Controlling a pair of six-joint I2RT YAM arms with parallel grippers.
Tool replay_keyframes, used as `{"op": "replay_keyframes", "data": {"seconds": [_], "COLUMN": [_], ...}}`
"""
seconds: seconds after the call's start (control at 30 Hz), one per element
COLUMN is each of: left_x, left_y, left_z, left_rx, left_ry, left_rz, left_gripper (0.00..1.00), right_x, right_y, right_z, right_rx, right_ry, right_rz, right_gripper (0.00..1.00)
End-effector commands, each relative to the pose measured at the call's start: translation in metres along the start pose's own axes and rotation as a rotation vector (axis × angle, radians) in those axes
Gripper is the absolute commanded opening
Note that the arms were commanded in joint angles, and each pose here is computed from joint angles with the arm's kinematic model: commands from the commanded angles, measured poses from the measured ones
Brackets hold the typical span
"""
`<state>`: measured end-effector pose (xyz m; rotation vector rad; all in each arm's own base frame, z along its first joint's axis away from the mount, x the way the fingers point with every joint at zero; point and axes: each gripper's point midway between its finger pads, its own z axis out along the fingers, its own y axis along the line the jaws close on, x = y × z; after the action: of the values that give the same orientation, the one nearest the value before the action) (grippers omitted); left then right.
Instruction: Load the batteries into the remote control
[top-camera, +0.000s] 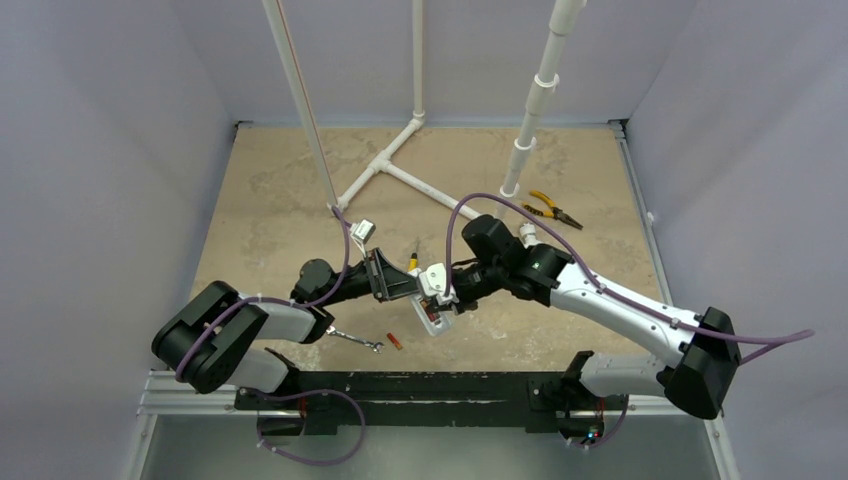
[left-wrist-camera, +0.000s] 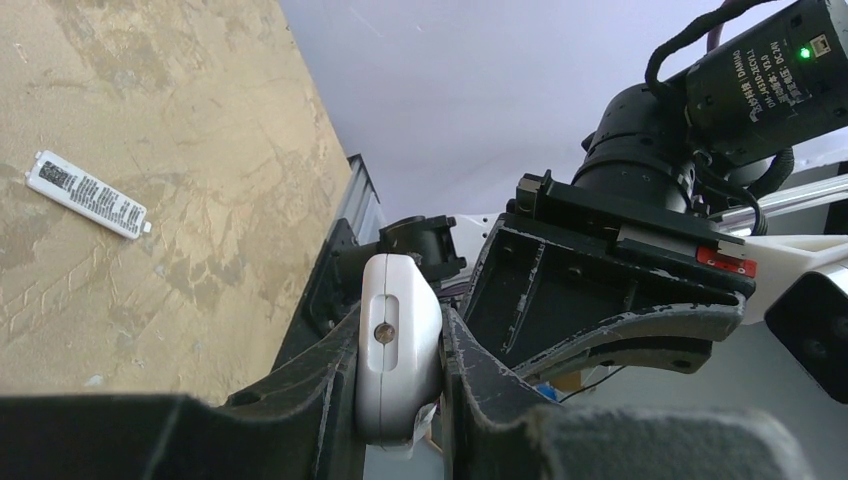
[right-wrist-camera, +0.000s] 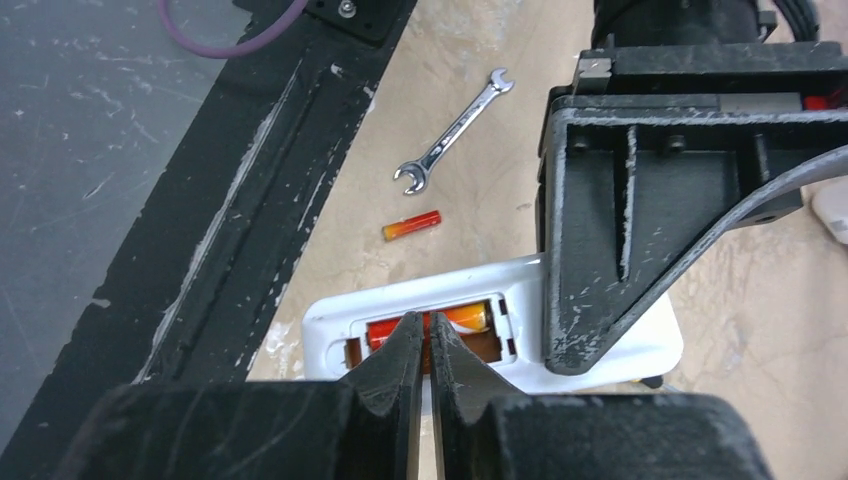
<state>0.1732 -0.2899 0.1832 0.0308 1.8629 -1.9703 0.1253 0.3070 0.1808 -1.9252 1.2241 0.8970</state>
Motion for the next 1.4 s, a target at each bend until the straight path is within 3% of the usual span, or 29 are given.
{"op": "replay_keyframes", "data": {"seconds": [0.0,0.37,0.47,0.63,0.73,0.83,0.97,1.17,1.37], "left_x": [-0.01,-0.013,-0.014,-0.022,-0.031,-0.039,-0.047,-0.066,-0.087], "left_y": [-0.028,-0.02,-0.018,-0.019,-0.019,-0.021,-0.024,-0.046,-0.058], "left_z": [0.005,0.007,0.008,0.005,0.0,-0.004,-0.007,-0.028,-0.053], "left_rx": [0.1,0.079,0.075,0.075,0.067,0.044,-0.043,-0.218,-0.229], "left_ry": [-0.035,-0.047,-0.054,-0.083,-0.111,-0.132,-0.135,-0.214,-0.283], "left_rz": [0.075,0.07,0.076,0.086,0.089,0.097,0.145,0.252,0.263], "left_gripper": [0.0,0.0,0.0,0.0,0.0,0.0,0.0,0.0,0.0], "right_x": [-0.018,-0.032,-0.045,-0.055,-0.034,0.008,0.05,0.092,0.086], "right_y": [-0.019,-0.024,-0.041,-0.087,-0.107,-0.114,-0.101,-0.081,-0.055], "right_z": [0.001,-0.01,-0.025,-0.081,-0.121,-0.145,-0.121,-0.076,0.001], "right_rx": [0.056,0.139,0.302,0.746,1.006,1.21,1.167,1.079,0.92], "right_ry": [-0.054,-0.107,-0.175,-0.31,-0.314,-0.236,-0.11,-0.099,-0.076], "right_rz": [-0.049,-0.09,-0.096,0.07,0.242,0.429,0.585,0.766,0.768], "right_gripper": [0.04,0.02,0.05,0.29,0.37,0.42,0.42,0.41,0.46]}}
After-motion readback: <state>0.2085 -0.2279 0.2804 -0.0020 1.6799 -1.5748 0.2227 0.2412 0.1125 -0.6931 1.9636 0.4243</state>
